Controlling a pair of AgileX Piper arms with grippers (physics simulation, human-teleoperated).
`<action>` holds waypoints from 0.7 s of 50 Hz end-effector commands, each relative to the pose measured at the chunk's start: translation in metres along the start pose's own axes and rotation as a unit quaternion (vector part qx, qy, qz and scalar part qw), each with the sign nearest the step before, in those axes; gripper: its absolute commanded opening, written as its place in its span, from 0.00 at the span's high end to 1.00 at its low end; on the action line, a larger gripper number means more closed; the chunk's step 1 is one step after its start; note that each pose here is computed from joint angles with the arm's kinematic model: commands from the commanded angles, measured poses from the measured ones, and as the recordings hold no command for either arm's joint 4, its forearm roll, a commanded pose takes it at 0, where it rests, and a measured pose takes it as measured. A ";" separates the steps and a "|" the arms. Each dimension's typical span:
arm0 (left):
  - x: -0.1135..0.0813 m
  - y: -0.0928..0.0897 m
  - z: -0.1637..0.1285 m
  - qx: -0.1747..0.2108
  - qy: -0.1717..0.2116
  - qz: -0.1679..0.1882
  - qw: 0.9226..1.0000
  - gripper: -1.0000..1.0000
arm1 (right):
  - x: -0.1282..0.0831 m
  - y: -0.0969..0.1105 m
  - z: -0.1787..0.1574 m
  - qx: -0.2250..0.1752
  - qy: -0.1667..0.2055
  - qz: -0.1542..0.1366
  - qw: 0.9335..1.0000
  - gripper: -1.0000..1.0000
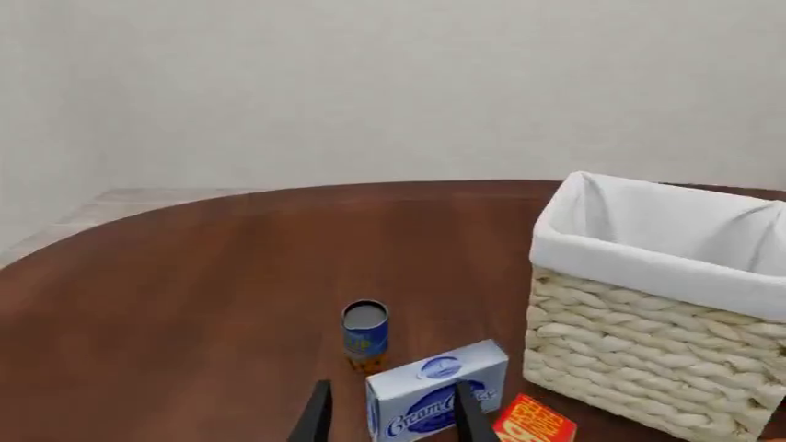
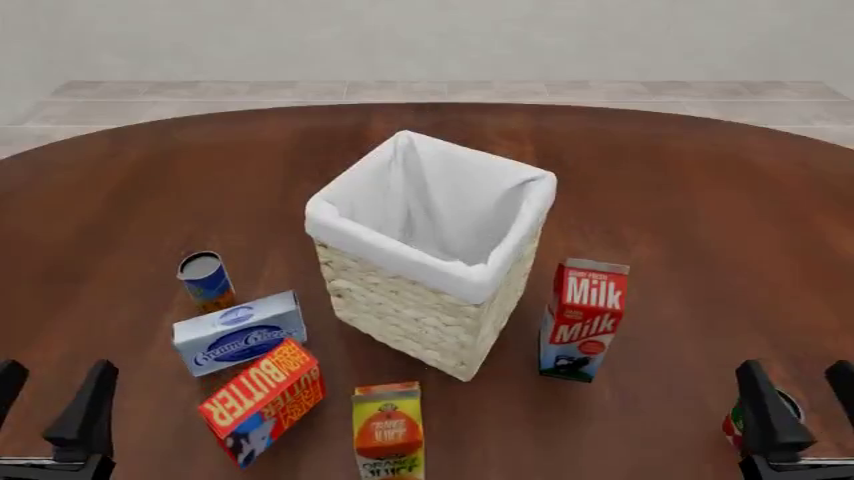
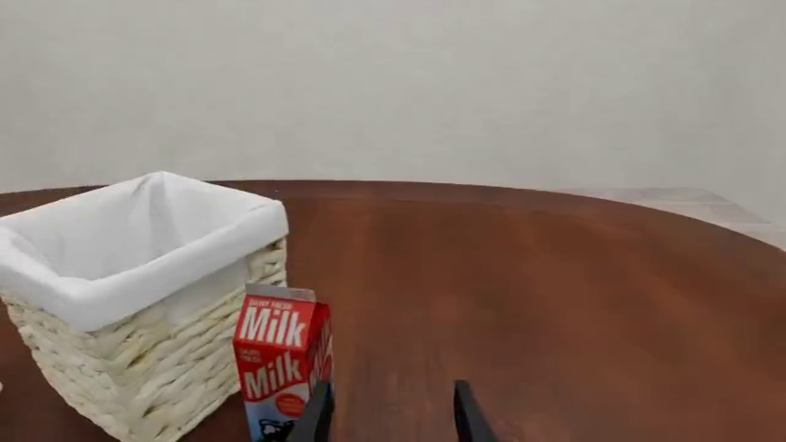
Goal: Pick up the alphabet soup and the tomato sauce, and put them in the basket.
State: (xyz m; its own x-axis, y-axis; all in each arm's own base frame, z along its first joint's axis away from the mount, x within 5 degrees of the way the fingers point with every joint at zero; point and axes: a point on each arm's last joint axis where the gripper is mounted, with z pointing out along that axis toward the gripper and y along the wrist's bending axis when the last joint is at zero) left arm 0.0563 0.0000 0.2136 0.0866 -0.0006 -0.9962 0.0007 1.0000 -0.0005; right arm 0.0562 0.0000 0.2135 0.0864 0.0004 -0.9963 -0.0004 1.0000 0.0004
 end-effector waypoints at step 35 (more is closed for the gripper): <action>-0.050 -0.001 0.012 0.004 -0.022 0.005 1.000 0.00 | -0.002 0.001 0.000 -0.008 0.006 -0.004 1.000 0.00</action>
State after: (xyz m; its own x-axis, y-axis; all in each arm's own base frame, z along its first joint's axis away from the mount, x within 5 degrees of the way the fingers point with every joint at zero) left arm 0.0634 -0.0002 0.2362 0.0997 0.0006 -0.9950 0.0029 1.0000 0.0009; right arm 0.0556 0.0009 0.2156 0.0773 -0.0042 -0.9970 -0.0150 0.9999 -0.0053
